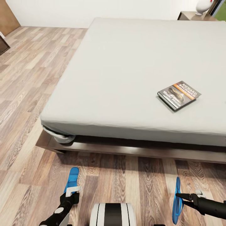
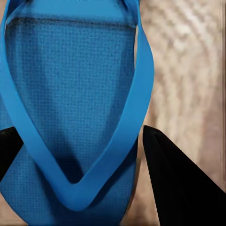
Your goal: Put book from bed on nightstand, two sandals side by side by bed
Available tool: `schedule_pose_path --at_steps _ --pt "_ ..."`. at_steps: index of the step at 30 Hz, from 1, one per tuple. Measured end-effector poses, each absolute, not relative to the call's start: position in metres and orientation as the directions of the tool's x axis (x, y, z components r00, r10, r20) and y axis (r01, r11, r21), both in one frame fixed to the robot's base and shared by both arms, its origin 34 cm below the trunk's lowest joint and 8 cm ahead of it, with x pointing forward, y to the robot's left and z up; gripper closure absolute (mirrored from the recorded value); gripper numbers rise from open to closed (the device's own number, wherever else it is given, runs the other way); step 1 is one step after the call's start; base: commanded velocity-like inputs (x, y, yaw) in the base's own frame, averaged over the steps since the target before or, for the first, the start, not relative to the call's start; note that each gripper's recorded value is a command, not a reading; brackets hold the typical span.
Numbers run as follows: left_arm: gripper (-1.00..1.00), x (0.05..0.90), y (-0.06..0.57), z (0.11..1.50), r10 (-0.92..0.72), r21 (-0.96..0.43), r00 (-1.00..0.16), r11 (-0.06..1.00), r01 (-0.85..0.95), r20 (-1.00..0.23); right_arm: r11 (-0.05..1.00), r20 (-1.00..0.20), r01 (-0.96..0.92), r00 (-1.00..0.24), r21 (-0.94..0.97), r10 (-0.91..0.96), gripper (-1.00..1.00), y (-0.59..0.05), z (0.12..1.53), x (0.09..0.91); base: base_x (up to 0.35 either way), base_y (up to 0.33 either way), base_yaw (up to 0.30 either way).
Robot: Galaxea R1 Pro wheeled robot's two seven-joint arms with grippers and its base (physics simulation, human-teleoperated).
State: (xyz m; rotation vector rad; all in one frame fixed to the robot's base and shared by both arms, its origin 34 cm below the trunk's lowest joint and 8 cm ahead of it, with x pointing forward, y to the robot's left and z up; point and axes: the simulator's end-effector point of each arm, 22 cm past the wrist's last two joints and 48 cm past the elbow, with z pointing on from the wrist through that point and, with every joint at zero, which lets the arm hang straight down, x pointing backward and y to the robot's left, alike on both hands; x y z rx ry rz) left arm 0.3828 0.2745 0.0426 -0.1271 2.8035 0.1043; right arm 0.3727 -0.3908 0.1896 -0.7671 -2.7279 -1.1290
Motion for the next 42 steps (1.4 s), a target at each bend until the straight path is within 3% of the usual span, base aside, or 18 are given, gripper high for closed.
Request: schedule_pose_path --at_steps 30,42 --pt "1.00 0.396 0.275 0.053 -0.079 0.056 -0.930 0.993 -0.106 -0.360 0.601 0.239 0.461 -0.878 0.653 0.414 1.00 -0.391 0.200 0.382 0.000 0.000 0.000" --pt "1.00 0.398 0.281 0.046 -0.078 0.072 -0.951 0.992 -0.104 -0.301 0.601 0.257 0.474 -0.873 0.643 0.414 1.00 -0.391 0.193 0.376 0.000 0.000 0.000"
